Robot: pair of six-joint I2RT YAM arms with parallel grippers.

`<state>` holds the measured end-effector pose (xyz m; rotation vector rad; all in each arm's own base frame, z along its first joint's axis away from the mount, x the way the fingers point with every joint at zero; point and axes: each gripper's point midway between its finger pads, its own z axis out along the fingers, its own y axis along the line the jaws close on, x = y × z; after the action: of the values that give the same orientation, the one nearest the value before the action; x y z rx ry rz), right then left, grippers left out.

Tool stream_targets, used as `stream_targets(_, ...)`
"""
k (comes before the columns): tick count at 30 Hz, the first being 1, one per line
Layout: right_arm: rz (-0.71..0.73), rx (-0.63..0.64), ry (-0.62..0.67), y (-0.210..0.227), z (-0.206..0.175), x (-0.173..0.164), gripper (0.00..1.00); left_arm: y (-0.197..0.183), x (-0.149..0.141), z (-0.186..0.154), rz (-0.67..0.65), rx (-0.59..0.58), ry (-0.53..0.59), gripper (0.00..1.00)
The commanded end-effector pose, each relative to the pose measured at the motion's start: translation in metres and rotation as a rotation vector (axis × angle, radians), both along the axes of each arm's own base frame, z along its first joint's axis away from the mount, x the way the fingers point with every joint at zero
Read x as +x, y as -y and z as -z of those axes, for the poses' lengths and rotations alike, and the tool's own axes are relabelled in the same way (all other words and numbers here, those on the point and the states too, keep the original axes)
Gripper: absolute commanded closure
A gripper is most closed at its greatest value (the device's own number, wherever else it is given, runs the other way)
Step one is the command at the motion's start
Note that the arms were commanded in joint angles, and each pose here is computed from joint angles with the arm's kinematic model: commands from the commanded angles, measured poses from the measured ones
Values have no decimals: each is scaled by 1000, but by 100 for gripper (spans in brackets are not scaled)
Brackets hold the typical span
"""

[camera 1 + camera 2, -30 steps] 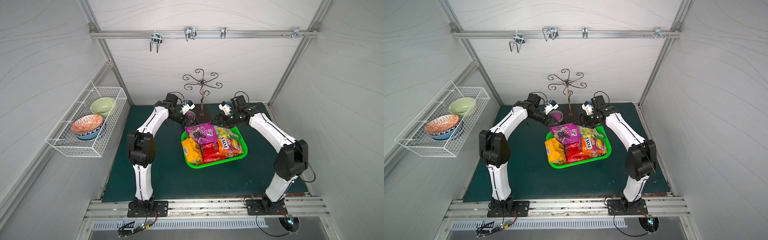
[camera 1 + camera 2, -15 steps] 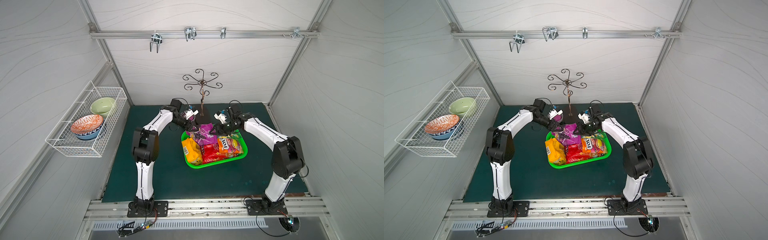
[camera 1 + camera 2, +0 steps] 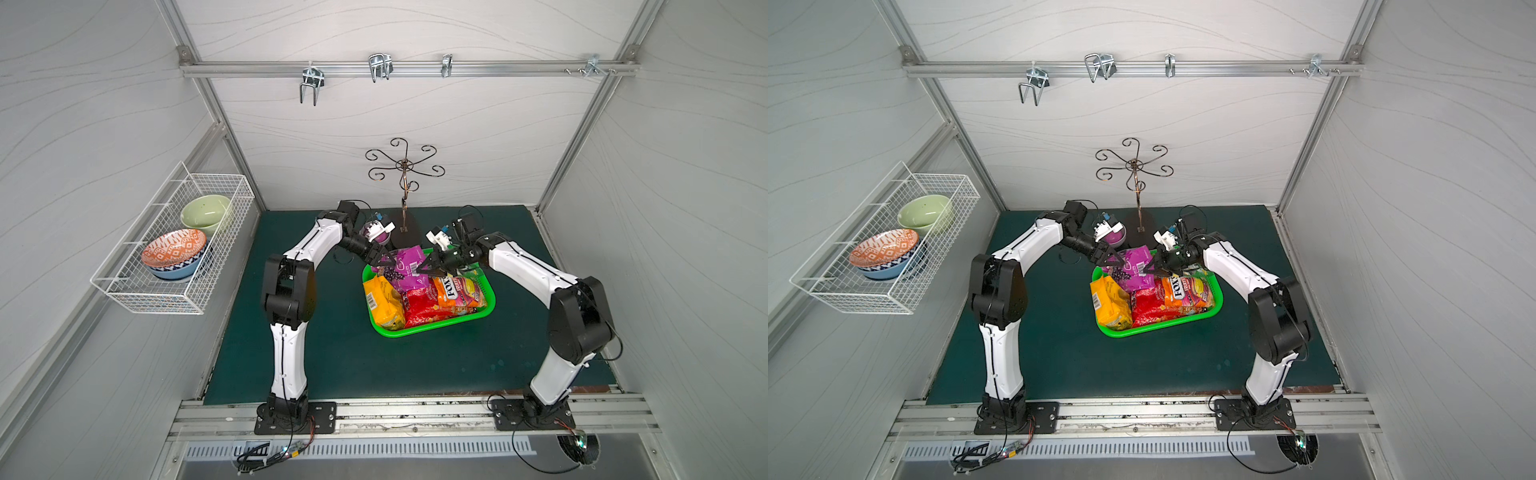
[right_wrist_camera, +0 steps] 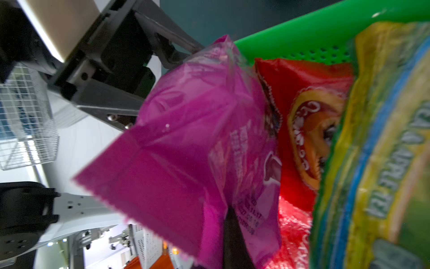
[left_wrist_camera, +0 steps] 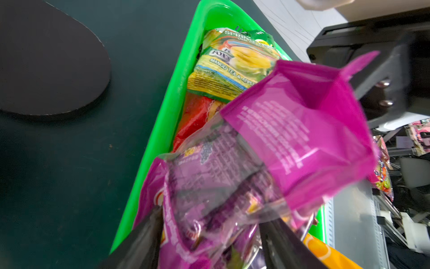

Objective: Put the candies in the basket
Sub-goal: Place the candy in the basket.

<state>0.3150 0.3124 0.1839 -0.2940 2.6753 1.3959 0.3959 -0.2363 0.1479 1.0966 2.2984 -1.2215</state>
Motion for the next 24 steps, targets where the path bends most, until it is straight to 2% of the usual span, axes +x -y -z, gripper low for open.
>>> stream_targets(1,-13,167,-61,-18,-57,-22,100,2,-40,-11,45,-15,-143,33)
stream_targets(4,35,175,-122,-15,-56,-24,100,1,-40,-18,52,-19,-130,33)
stream_targets(9,121,182,-226,-10,-34,-19,100,-2,-32,-21,54,-16,-140,33)
stream_targets(13,185,150,-272,4,-10,-9,100,-1,-31,-13,51,-15,-159,33)
stream_targets(15,203,86,-251,15,1,-5,100,-3,-25,-6,27,16,-143,33)
stream_targets(17,218,5,-202,26,8,0,94,-5,-22,5,9,37,-143,33)
stream_targets(19,225,-38,-137,33,4,3,78,-4,-15,10,-8,44,-136,33)
stream_targets(21,223,-23,-87,33,-8,6,66,-2,-11,9,-16,38,-138,32)
stream_targets(24,214,-20,-4,35,-24,9,60,-1,-1,-4,-26,16,-114,30)
